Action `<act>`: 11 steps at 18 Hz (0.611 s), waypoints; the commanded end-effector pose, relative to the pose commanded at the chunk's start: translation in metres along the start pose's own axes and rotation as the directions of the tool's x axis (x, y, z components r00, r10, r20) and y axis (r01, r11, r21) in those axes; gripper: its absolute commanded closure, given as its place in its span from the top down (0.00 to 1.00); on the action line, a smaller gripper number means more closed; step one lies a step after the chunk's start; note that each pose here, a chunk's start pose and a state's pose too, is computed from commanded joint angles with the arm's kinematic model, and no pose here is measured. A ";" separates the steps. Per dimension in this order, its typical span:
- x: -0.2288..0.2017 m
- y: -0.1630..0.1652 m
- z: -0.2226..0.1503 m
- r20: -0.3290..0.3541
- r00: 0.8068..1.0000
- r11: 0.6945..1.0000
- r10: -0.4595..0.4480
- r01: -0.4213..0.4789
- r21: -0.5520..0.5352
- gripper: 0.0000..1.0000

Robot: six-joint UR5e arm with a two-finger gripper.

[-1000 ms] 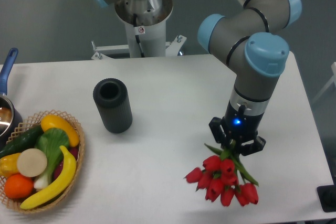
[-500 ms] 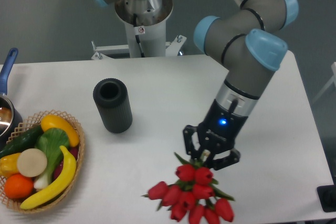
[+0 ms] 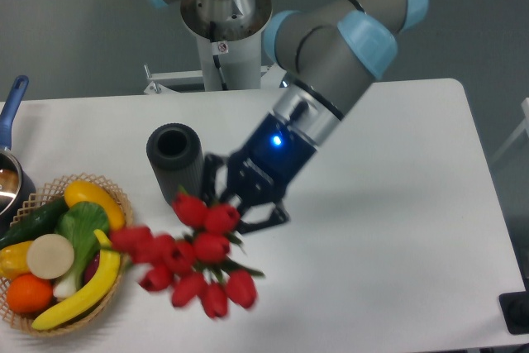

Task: Insert the flowers into the vase
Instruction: 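Swing the held tulips over to the black vase, then lower the tulip stems down into the black vase opening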

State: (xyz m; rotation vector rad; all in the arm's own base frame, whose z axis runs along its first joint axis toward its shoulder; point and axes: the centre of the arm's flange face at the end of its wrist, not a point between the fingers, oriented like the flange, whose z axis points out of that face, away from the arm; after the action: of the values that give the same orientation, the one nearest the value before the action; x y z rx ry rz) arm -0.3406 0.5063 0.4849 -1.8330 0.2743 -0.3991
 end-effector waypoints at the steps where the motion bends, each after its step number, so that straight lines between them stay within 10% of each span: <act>1: 0.012 0.000 -0.004 -0.010 1.000 1.000 0.010 -0.010 0.015 0.00; 11: 0.098 0.023 -0.057 -0.007 1.000 0.991 0.013 -0.012 0.132 0.01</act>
State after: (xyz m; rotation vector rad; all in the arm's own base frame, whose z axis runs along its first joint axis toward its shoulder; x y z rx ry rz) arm -0.2736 0.4121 0.4904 -1.6999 0.2586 -0.4070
